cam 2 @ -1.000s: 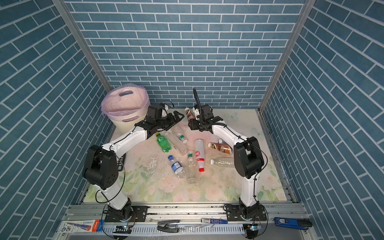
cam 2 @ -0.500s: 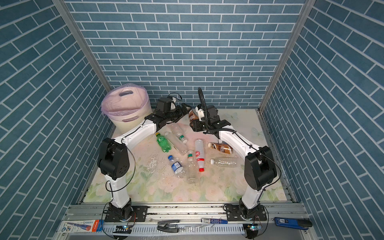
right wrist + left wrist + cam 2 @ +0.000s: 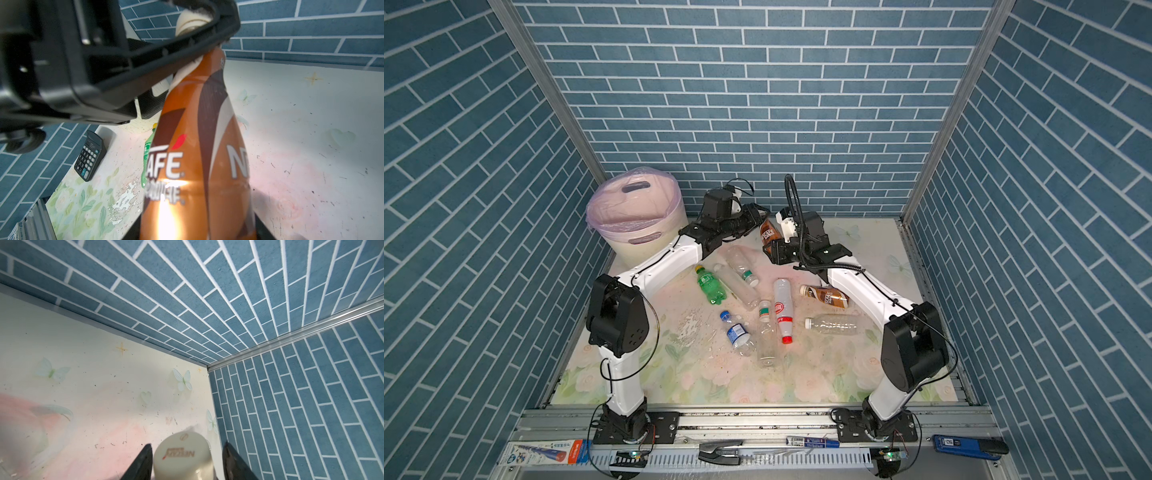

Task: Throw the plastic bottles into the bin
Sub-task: 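Lift the Nescafe bottle with right gripper while left gripper grasps its cap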

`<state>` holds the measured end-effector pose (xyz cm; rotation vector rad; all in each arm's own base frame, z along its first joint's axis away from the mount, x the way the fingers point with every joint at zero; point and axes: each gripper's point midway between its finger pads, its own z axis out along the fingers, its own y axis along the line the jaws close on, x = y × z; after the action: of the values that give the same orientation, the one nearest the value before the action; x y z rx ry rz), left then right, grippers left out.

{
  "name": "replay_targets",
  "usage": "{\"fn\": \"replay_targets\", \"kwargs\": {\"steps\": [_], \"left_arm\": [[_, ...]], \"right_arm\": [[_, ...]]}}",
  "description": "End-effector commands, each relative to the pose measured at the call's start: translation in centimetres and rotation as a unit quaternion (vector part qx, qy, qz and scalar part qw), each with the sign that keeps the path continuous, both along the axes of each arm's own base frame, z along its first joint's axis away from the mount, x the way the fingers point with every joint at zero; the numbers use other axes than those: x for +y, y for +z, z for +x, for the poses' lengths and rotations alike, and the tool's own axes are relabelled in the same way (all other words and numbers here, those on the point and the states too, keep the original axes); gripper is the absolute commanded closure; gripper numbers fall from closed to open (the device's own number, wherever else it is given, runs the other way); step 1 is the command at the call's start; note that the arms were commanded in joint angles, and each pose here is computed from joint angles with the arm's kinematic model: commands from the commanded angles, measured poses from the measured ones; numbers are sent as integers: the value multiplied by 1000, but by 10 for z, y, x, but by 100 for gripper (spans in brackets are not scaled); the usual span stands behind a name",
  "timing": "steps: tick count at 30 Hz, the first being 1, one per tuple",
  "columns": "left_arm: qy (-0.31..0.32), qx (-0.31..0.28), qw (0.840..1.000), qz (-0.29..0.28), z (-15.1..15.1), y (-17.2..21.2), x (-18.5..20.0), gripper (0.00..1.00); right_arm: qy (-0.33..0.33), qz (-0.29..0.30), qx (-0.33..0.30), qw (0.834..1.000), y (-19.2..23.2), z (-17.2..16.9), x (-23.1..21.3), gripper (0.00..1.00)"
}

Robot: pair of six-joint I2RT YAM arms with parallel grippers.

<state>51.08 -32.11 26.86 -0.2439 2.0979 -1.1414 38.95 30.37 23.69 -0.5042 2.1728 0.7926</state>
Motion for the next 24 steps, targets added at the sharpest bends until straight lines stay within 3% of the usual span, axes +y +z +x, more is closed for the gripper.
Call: {"fn": "replay_targets", "kwargs": {"steps": [1, 7, 24], "left_arm": [[-3, -2, 1000, 9, 5, -7, -6, 51], [-4, -10, 1000, 13, 6, -5, -6, 66], [5, -34, 998, 46, 4, 7, 6, 71]], "right_arm": [[16, 17, -22, 999, 16, -8, 2, 53], [20, 17, -22, 999, 14, -9, 3, 53], [27, 21, -22, 999, 15, -14, 5, 34]]}}
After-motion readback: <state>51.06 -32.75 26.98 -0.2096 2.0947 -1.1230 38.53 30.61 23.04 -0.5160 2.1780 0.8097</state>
